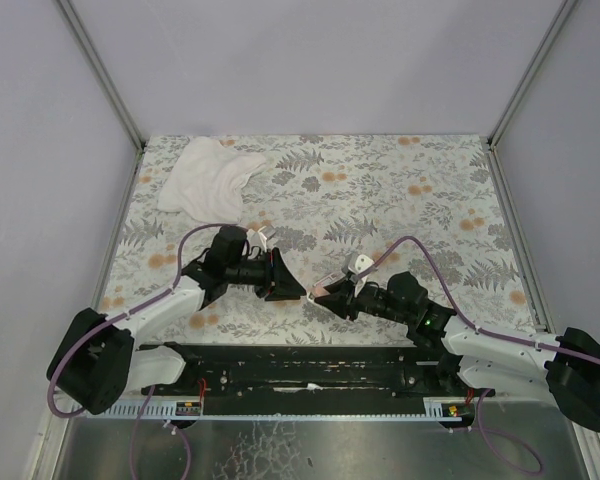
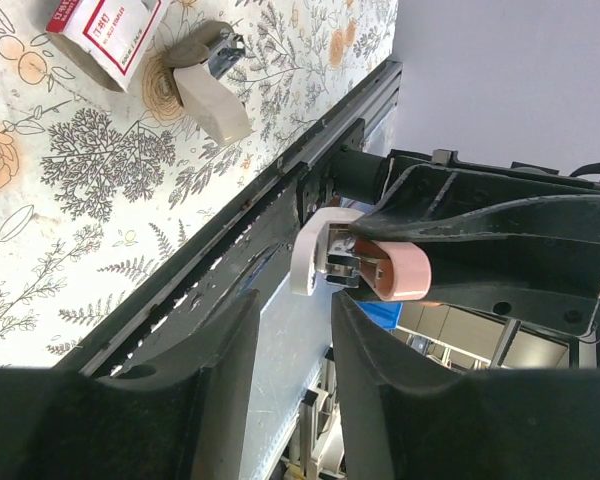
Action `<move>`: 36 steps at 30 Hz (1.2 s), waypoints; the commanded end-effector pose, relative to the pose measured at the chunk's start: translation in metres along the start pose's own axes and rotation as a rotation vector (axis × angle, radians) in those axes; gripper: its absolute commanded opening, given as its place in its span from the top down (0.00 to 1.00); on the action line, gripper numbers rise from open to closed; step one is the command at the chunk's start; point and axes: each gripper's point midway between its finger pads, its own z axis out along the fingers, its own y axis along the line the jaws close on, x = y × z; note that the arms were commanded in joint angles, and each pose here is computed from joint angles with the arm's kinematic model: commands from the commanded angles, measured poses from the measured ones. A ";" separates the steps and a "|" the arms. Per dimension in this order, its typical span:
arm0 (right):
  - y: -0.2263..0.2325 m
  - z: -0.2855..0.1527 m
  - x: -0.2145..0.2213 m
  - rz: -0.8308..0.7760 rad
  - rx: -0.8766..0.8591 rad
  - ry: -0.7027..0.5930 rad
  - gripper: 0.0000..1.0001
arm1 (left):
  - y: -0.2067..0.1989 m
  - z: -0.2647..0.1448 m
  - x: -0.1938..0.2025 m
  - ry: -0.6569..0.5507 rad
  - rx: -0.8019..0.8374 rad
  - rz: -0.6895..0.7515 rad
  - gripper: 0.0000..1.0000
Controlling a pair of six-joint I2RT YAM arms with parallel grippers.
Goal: Load the staples into the stapler
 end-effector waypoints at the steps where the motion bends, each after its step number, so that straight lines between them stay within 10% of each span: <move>1: 0.005 0.002 -0.038 -0.014 -0.016 -0.135 1.00 | -0.005 0.001 -0.002 -0.002 0.034 0.021 0.67; 36: 0.013 -0.001 -0.055 0.016 -0.050 -0.230 1.00 | -0.035 0.020 0.022 0.114 0.192 0.010 0.73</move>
